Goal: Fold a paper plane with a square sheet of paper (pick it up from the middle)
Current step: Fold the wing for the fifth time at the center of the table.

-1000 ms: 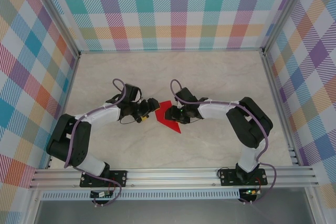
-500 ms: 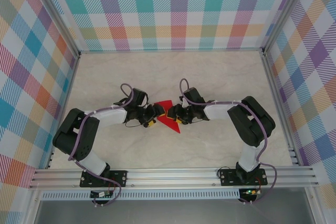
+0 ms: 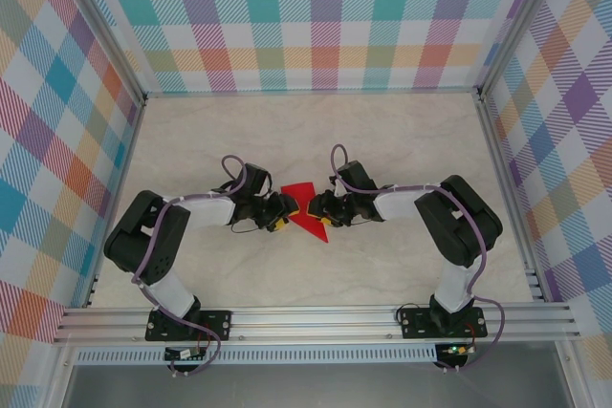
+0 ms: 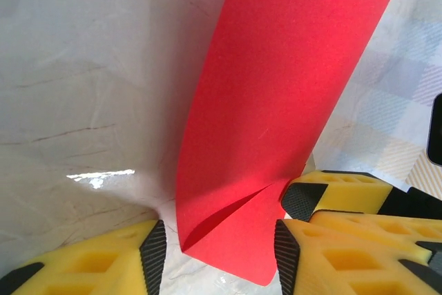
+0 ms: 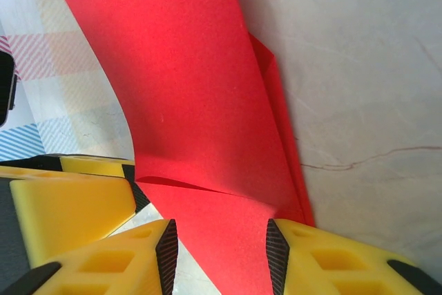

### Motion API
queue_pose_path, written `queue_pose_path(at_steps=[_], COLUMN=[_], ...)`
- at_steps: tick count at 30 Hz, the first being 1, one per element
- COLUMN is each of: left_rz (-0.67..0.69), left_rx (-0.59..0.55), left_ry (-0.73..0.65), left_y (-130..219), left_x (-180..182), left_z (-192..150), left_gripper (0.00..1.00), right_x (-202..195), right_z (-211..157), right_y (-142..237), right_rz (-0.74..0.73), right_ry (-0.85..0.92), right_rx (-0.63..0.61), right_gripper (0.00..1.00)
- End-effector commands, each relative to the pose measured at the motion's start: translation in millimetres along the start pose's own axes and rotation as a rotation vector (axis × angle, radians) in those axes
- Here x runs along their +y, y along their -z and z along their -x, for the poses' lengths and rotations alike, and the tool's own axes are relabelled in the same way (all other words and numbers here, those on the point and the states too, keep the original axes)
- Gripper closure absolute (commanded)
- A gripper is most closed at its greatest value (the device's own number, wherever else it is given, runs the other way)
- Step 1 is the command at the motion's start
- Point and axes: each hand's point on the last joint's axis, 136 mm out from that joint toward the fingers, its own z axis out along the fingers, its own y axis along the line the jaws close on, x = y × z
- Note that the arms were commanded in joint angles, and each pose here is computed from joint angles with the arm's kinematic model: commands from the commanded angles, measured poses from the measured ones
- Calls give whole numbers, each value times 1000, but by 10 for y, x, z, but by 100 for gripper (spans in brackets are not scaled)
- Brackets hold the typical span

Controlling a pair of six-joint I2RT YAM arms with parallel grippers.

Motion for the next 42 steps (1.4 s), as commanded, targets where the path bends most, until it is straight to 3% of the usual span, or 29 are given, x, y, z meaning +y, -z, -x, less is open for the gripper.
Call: queue_pose_path(at_steps=[1,10,16,20,25,33,38,42], left_rz=[-60,-107,-97,-59,19,93,109,103], left_rx=[30,45,51,50,42,29,27,24], left_ry=[-25,-48,-65,-80,-96,-101,-75,-72], left_y=[-62,-35,-45,-49,-20,17,37,49], left_x=[-146,-260,-289,-289,-294,-356,-377,-423], left_z=[-33,-60,-75,-96,-111,-124,-121,-112], left_gripper=[56,71,86,91,92,92,92,92], right_x=[-350,-301,-135,-7,71,41,125,135], right_z=[-99,-24,80,154,185,118,-65,-87], right_y=[-23,55,146,237,379,607,597,516], right_rz=[-96,-81,-64,-58,-77,-182,-211,-267], right_ry=[-56,-7,121,231,382,725,977,1068], right_rx=[18,-9,-50,-84,-134,-300,-341,-356], right_gripper=[59,59,56,53,49,51,43,33])
